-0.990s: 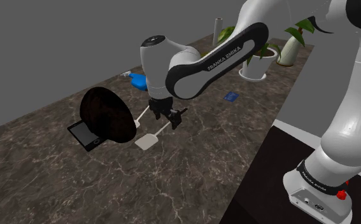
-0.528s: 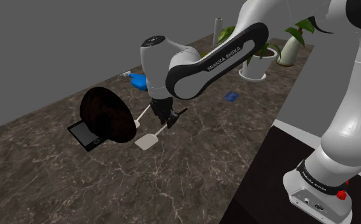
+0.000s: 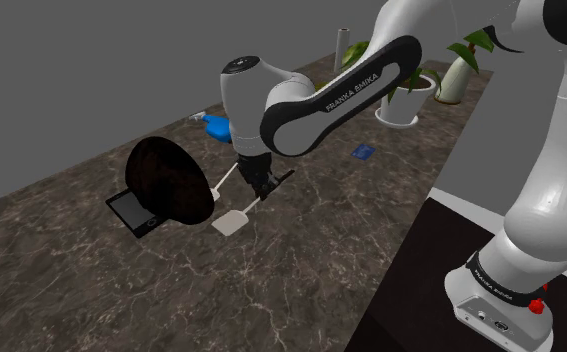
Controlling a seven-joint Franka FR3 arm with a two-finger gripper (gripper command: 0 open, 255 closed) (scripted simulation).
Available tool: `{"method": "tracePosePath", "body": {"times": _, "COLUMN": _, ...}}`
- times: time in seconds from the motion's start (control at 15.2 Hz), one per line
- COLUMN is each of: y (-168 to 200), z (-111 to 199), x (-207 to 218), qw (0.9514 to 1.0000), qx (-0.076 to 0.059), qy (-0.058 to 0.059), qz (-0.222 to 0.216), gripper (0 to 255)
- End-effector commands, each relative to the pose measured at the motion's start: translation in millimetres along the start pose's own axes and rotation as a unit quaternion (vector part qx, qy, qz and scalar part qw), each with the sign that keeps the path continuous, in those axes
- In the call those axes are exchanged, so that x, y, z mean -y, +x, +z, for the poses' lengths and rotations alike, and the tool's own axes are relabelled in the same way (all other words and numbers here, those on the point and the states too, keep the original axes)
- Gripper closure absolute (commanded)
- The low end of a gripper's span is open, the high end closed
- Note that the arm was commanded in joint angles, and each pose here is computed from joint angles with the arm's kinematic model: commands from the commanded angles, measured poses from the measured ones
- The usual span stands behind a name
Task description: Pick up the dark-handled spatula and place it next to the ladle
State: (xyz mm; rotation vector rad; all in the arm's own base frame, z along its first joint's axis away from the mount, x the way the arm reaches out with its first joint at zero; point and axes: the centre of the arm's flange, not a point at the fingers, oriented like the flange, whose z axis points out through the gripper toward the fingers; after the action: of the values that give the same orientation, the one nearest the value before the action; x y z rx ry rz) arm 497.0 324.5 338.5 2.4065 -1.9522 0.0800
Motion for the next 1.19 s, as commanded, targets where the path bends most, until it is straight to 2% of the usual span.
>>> {"method": "tracePosePath", "body": {"times": 0.0, "y": 0.3, "z": -5.2, "x": -0.1, "qw": 1.0, "qx": 0.0, "qy": 0.0, "qz": 0.0, "gripper": 255}}
{"method": "tracePosePath", "body": {"times": 1.12, "y": 6.3, "z": -94.8, "x": 0.0, "qw": 1.0, "qx": 0.0, "qy": 0.0, "qz": 0.0, "gripper": 255}}
